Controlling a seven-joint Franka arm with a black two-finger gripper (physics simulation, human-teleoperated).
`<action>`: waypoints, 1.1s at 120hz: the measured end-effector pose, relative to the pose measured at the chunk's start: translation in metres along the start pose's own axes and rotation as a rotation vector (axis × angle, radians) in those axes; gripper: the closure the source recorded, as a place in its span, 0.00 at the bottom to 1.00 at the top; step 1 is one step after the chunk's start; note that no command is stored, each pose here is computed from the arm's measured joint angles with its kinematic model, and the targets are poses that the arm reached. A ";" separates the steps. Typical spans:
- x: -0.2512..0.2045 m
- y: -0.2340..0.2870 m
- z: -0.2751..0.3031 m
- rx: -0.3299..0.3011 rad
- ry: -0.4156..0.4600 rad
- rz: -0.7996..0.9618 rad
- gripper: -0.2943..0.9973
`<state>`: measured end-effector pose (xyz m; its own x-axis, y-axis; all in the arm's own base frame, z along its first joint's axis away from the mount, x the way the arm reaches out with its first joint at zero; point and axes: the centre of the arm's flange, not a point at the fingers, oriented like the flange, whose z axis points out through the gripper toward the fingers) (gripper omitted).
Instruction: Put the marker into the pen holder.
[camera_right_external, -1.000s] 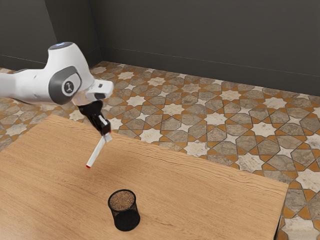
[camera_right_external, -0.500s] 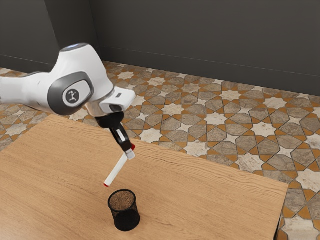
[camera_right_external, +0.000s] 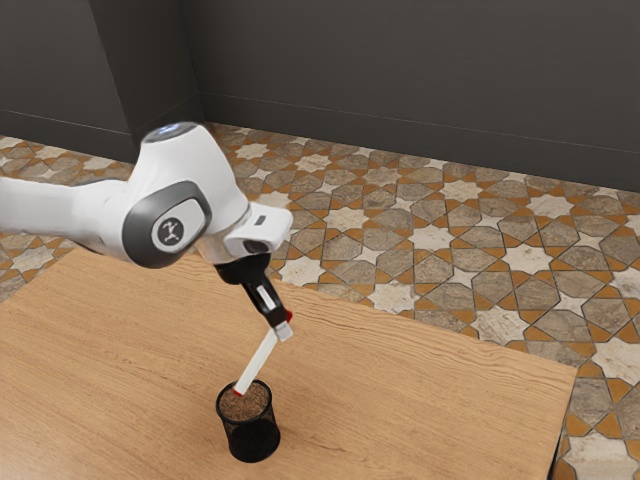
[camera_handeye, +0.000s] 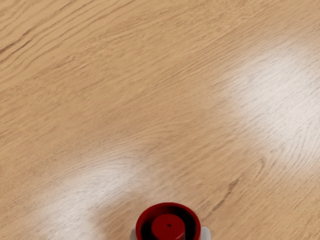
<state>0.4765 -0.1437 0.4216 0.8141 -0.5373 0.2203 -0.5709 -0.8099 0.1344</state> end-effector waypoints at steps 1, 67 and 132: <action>0.000 0.000 0.001 0.000 0.000 -0.001 0.84; -0.039 0.002 0.022 0.061 0.146 -0.015 0.84; -0.081 0.007 0.027 0.152 0.344 0.090 0.83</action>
<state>0.4097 -0.1122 0.3789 0.6632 -0.5186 0.5397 -0.5953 -0.8025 -0.0397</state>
